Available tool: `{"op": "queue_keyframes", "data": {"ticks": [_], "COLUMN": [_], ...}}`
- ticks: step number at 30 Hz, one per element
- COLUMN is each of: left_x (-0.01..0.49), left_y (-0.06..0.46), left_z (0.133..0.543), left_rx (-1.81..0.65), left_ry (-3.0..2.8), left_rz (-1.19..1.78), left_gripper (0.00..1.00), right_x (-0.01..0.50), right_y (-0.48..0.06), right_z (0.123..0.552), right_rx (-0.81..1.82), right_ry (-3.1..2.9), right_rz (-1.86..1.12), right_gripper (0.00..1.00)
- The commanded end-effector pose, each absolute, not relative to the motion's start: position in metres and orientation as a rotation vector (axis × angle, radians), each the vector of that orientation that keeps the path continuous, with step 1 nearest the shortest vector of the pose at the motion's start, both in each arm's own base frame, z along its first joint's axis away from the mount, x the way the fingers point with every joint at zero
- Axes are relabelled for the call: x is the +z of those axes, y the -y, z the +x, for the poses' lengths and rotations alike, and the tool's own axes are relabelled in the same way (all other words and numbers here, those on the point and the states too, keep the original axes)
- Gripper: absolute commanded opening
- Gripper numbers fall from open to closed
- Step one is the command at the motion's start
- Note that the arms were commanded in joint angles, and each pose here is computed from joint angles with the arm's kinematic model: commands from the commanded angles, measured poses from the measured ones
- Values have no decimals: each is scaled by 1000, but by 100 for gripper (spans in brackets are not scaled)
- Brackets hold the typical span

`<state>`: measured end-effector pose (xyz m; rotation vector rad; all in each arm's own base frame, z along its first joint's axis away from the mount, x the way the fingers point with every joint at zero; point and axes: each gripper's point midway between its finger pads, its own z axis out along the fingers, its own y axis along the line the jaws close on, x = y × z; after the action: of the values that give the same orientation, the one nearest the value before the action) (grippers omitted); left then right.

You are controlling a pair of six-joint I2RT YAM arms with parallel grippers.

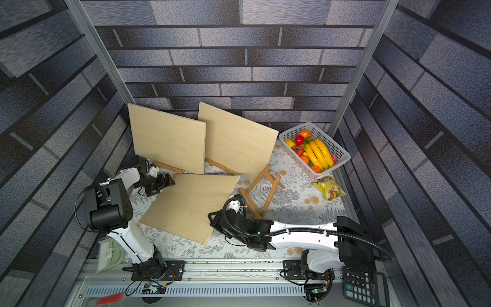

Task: Assemble the easel
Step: Pick up the drawing board from the center of the board.

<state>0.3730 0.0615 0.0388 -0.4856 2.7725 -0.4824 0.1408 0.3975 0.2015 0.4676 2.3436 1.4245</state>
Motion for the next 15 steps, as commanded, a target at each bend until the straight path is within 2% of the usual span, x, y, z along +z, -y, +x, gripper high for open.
{"op": "queue_keyframes", "data": {"ticks": [1,8,15], "left_x": [-8,7,30], "left_y": [-41,-47,-44], "left_z": [280,285,297], "left_rx": [-486,-525,-569], "left_ry": [-3146,-3079,-3000], "left_rz": [-615,-714,-742], "left_gripper": [100,100,100], "right_x": [198,198,207], "right_y": [-400,-391,-347], "right_z": [136,124,111], "right_rx": [1347,1269,1096], "right_ry": [-2389,-2493,-2581], "right_rz": [282,213,111], "right_gripper": [2,0,0]}}
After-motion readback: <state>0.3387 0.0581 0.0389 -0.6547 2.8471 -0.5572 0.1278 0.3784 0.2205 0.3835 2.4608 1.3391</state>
